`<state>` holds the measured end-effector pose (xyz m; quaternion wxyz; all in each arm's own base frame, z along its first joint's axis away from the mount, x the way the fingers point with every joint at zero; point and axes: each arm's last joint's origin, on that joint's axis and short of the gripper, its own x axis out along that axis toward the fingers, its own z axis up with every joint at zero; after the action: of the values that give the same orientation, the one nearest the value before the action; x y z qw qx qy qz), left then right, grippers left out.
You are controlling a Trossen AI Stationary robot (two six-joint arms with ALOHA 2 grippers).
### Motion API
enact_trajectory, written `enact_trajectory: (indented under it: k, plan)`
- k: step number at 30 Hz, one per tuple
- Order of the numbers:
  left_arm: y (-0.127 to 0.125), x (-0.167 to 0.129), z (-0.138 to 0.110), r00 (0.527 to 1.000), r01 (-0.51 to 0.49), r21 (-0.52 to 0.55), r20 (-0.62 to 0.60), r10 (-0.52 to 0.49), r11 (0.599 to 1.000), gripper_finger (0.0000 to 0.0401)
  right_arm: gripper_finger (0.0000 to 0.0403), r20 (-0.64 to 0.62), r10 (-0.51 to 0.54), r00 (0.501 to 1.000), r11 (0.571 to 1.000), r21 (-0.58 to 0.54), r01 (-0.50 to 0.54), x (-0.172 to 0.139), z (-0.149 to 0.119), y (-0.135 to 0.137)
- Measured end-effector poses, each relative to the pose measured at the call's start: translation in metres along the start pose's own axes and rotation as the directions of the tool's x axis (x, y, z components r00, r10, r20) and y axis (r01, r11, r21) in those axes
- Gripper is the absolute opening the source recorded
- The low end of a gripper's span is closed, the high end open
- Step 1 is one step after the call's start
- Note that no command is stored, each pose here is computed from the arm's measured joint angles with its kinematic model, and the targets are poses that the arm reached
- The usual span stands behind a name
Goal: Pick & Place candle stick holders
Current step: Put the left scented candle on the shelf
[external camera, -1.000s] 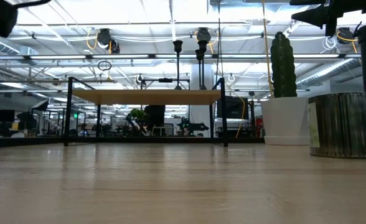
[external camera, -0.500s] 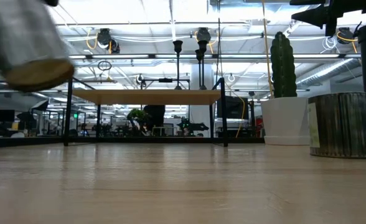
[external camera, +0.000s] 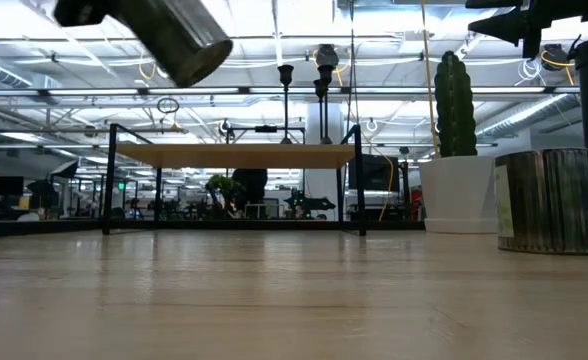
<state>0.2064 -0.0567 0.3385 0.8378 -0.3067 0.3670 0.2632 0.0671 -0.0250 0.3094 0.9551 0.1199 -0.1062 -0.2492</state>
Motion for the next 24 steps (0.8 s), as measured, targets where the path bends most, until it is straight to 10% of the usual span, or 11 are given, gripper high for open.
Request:
enact_trajectory:
  k: [24]
  plan:
    - [0.002, -0.002, 0.103, 0.964, -0.266, 0.034, 0.014, 0.266, 0.963, 0.0, 0.0208, 0.0, -0.001, 1.0, 1.0, -0.004, 0.001, 0.0, 0.0, 0.0]
